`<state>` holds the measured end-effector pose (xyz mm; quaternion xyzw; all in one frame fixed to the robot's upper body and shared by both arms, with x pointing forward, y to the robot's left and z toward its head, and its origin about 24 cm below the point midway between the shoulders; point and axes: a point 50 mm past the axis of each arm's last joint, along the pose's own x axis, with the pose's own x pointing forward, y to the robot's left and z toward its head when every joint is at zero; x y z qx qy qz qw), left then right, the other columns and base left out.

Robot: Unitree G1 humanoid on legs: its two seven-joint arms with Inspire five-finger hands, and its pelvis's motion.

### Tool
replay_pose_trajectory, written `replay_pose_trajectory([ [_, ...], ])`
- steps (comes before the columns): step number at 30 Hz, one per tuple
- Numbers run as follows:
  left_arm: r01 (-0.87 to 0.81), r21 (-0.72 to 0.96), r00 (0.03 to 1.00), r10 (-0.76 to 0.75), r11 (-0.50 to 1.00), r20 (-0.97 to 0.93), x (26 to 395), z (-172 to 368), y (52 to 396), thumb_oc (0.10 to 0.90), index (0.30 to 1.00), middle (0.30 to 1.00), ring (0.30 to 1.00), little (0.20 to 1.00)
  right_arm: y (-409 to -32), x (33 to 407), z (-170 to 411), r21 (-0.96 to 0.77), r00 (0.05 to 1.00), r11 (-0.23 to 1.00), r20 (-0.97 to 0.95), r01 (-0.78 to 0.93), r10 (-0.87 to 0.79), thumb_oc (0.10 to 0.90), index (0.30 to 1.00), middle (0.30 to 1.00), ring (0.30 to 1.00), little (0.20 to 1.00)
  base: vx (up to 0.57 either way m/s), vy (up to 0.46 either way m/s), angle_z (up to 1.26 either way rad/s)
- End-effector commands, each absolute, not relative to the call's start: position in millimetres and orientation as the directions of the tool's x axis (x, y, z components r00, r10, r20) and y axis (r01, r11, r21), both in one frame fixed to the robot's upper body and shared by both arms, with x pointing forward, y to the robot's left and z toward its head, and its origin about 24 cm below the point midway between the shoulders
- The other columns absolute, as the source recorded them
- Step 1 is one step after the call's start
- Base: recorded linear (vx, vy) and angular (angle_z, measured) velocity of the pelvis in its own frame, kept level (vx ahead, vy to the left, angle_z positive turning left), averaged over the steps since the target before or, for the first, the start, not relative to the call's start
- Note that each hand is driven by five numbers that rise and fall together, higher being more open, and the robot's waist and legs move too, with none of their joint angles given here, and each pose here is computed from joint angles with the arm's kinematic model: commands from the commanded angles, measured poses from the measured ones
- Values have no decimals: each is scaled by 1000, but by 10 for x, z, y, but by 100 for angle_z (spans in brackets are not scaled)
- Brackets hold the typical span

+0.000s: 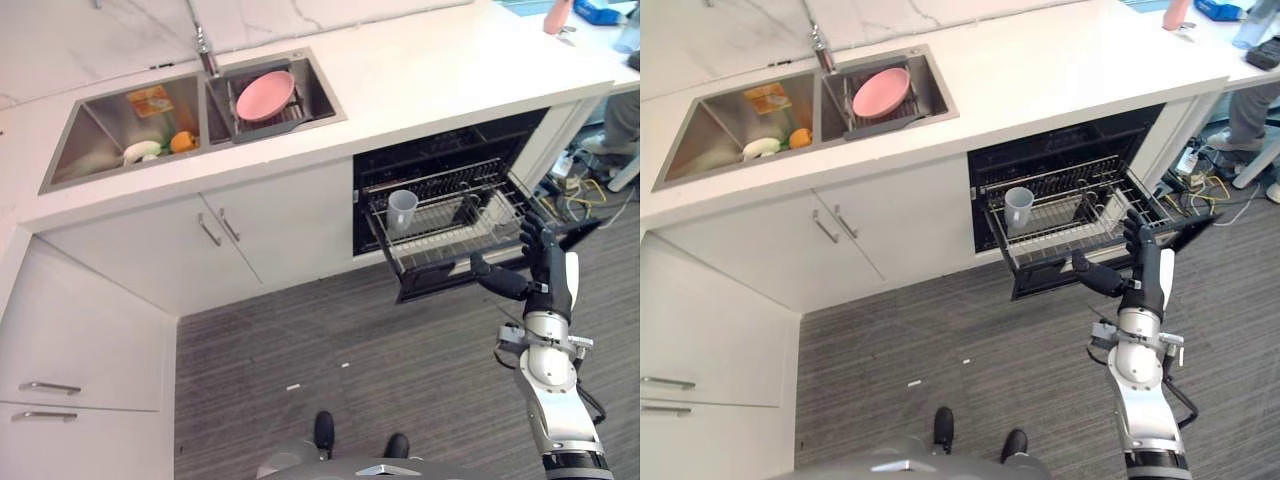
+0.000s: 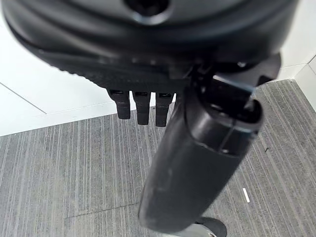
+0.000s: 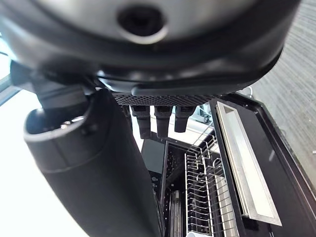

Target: Place the dishes in the dishwasher.

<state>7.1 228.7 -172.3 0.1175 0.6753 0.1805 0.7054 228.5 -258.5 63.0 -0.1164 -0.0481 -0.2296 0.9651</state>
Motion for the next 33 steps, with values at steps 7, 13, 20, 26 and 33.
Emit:
replay_pose_trajectory([
  [7, -60, 531, 59, 534, 846, -844, 250, -1599, 2720, 800, 900, 900, 900, 900, -2327, 2632, 1745, -21, 761, 957, 611, 290, -218, 800, 900, 900, 900, 900, 253, 87, 21],
  [13, -31, 553, 24, 554, 832, -832, 138, -1550, 2884, 800, 900, 900, 900, 900, -2287, 2602, 1805, -49, 756, 965, 631, 259, -171, 800, 900, 900, 900, 900, 288, 211, -17],
  [20, -48, 607, 123, 608, 793, -784, 428, -1393, 3202, 800, 900, 900, 900, 900, -2202, 2591, 1959, -111, 719, 960, 686, 259, -115, 800, 900, 900, 900, 900, 228, 332, 50],
  [26, -98, 598, 168, 606, 795, -778, 612, -1370, 3199, 800, 900, 900, 900, 900, -2321, 2555, 1848, -31, 724, 955, 659, 296, -204, 800, 900, 900, 900, 900, 236, 184, 46],
  [33, 8, 570, 234, 553, 822, -800, 702, -1404, 3084, 800, 900, 900, 900, 900, -2533, 2460, 1724, -38, 733, 922, 619, 386, -282, 800, 900, 900, 900, 900, 137, 19, 42],
])
